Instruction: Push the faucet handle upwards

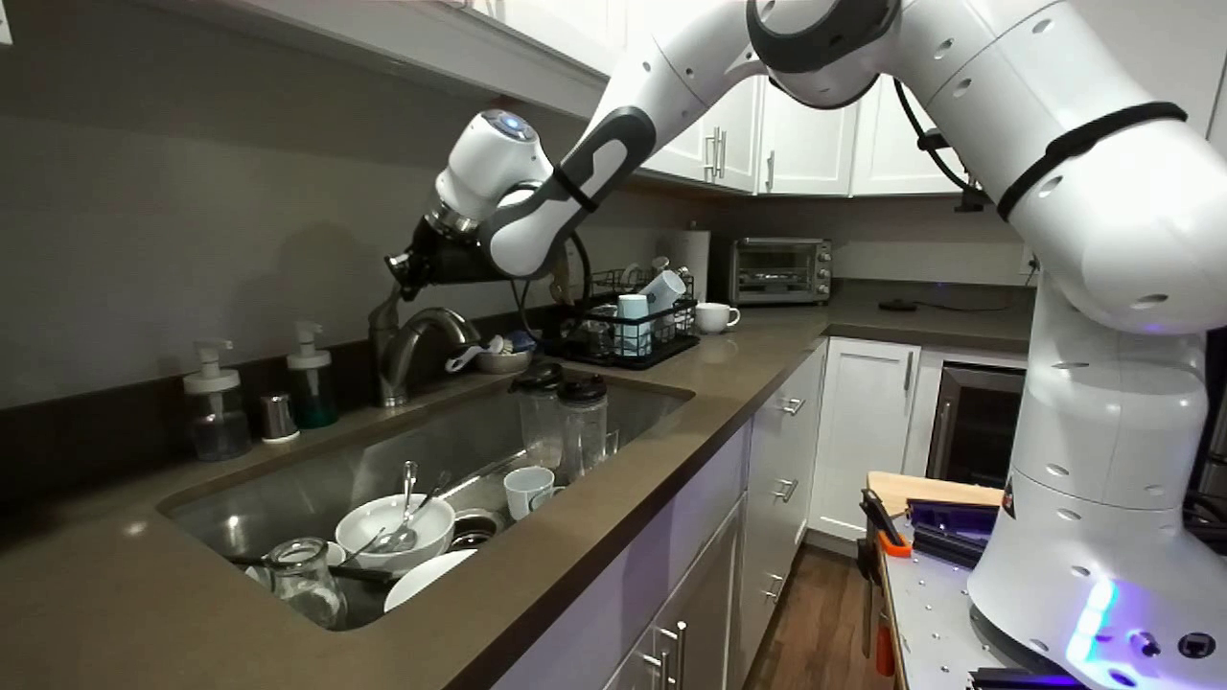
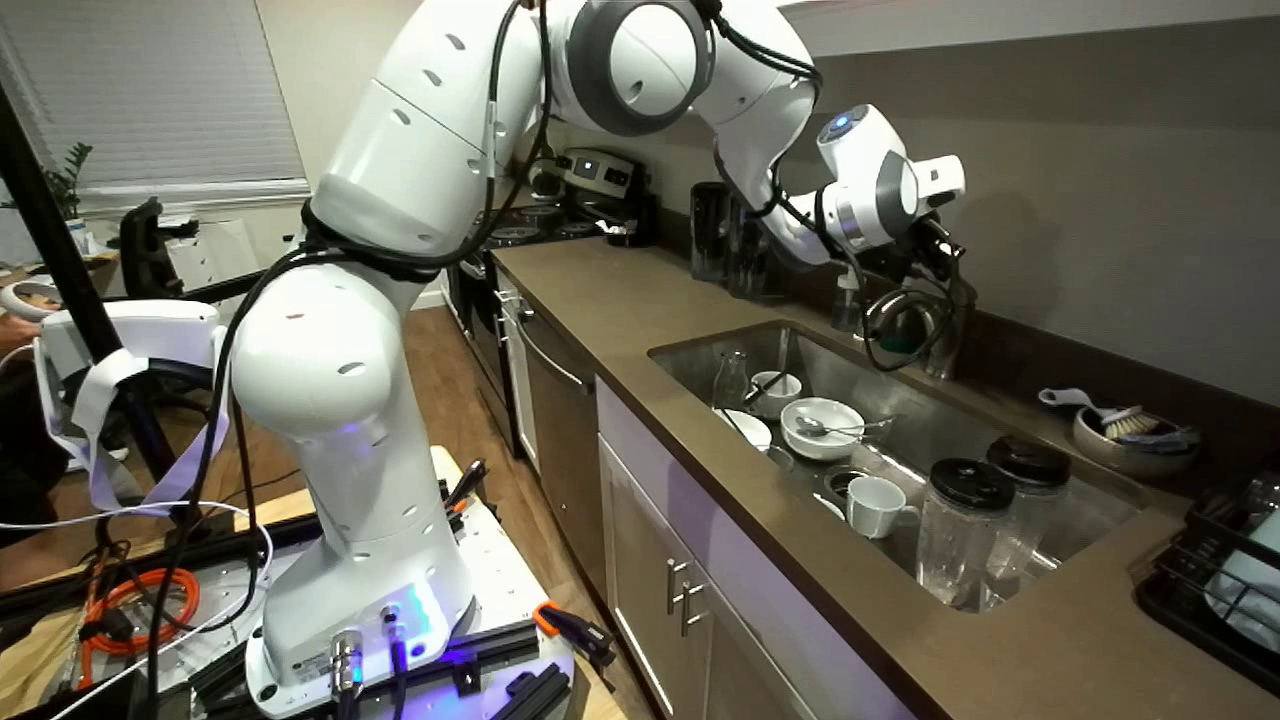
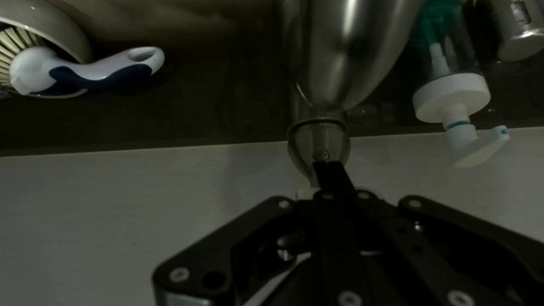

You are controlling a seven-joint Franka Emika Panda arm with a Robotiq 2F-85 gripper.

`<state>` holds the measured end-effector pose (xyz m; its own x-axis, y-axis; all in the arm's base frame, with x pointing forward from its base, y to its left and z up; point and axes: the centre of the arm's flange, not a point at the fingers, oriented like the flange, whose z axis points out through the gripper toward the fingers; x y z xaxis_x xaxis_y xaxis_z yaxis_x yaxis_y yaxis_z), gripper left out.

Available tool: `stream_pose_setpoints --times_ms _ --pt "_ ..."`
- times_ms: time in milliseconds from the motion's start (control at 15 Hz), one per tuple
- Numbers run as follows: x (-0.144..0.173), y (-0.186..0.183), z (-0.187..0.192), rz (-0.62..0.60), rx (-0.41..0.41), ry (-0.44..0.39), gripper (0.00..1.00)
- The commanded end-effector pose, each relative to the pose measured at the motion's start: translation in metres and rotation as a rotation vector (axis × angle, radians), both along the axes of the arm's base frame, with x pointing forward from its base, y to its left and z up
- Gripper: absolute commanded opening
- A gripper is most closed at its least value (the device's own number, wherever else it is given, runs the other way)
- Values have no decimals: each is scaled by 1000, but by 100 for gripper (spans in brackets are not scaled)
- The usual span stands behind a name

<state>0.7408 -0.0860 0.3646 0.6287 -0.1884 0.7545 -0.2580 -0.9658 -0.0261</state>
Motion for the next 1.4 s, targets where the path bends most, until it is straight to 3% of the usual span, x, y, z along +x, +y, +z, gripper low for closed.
stream_pose_setpoints --times_ms 0,1333 --pt "14 -2 4 10 -8 -55 4" --pt "10 -3 26 9 -74 -150 4"
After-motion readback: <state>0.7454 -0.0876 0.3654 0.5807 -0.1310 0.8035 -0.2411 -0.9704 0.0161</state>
